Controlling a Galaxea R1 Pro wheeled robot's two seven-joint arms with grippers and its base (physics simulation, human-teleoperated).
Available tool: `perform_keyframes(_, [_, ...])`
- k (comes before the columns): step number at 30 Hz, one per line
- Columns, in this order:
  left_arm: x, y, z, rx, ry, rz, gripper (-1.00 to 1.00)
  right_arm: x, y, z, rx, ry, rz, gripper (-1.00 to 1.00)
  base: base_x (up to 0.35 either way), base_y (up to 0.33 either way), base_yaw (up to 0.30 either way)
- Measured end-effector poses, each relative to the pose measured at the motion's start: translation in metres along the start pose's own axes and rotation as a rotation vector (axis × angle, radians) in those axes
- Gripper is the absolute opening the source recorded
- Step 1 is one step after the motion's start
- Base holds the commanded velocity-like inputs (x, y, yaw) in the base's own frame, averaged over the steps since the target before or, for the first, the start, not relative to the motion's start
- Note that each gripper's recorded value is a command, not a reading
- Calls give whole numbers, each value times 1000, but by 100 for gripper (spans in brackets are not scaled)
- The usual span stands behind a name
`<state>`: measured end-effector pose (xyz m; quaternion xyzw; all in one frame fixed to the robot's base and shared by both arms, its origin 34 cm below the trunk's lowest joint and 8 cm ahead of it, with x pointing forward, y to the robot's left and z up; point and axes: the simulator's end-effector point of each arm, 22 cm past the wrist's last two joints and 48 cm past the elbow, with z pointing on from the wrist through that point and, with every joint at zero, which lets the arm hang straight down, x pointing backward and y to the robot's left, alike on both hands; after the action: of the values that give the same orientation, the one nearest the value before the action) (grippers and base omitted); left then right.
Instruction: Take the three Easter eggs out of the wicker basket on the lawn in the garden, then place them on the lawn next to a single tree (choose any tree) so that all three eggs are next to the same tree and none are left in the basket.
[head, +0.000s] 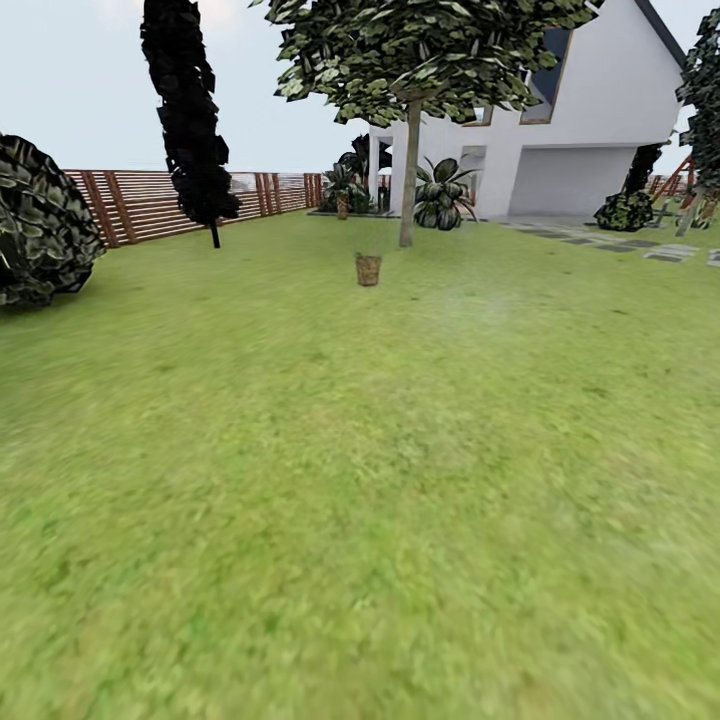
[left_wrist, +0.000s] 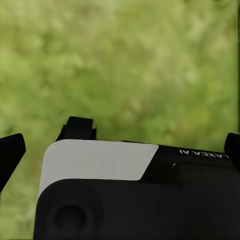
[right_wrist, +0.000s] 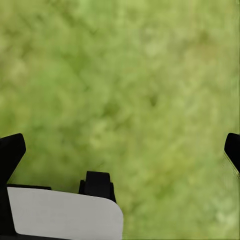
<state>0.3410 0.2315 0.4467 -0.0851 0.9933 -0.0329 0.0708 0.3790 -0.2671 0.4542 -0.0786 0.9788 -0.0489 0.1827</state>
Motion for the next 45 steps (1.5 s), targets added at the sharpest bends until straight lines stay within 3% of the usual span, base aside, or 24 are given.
perform_keyframes(45, [0,0,0,0,0,0,100,0,0,0,0,0,0,100,337,0,0])
